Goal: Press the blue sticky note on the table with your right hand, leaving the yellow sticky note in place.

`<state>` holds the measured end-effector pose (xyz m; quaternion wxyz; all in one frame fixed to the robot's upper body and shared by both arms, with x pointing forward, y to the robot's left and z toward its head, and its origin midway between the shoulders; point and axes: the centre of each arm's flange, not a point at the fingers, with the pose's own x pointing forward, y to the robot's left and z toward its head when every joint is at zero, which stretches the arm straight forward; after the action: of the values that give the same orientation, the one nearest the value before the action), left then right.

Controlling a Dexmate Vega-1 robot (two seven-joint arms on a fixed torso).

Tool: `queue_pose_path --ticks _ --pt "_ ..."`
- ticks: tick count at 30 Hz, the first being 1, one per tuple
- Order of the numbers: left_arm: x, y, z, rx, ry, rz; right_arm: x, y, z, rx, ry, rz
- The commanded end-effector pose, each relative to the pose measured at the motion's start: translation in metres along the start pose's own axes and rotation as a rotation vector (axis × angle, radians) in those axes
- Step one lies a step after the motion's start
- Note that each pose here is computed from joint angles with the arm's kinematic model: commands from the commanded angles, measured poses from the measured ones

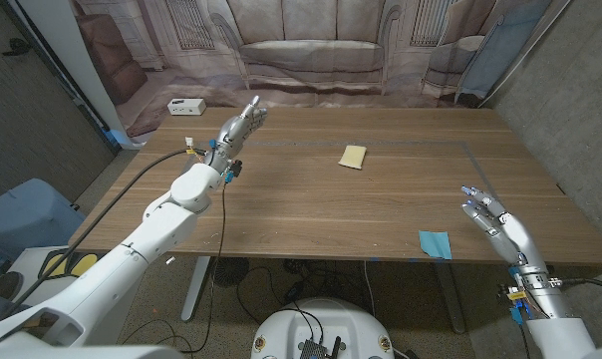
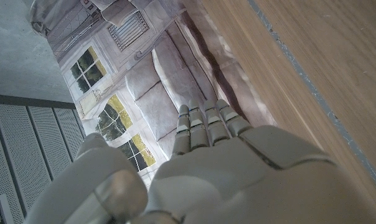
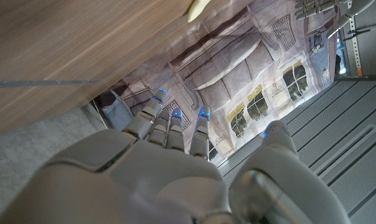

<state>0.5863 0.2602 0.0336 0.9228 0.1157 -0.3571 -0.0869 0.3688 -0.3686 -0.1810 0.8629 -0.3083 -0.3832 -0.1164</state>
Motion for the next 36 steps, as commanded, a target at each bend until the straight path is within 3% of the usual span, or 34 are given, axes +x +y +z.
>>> queue_pose_path --ticks 1,16,23,36 --pt "0.004 -0.003 0.000 0.003 -0.009 -0.006 -0.006 0.003 0.008 -0.296 -0.034 -0.021" --pt "0.008 -0.003 0.003 0.009 -0.024 -0.006 -0.008 0.014 0.017 -0.545 -0.061 -0.026" --pt "0.007 -0.002 0.002 0.009 -0.026 -0.006 -0.009 0.021 0.022 -0.650 -0.077 0.016" --pt "0.010 -0.001 0.003 0.006 -0.036 -0.004 -0.004 0.034 0.020 -0.742 -0.037 0.101"
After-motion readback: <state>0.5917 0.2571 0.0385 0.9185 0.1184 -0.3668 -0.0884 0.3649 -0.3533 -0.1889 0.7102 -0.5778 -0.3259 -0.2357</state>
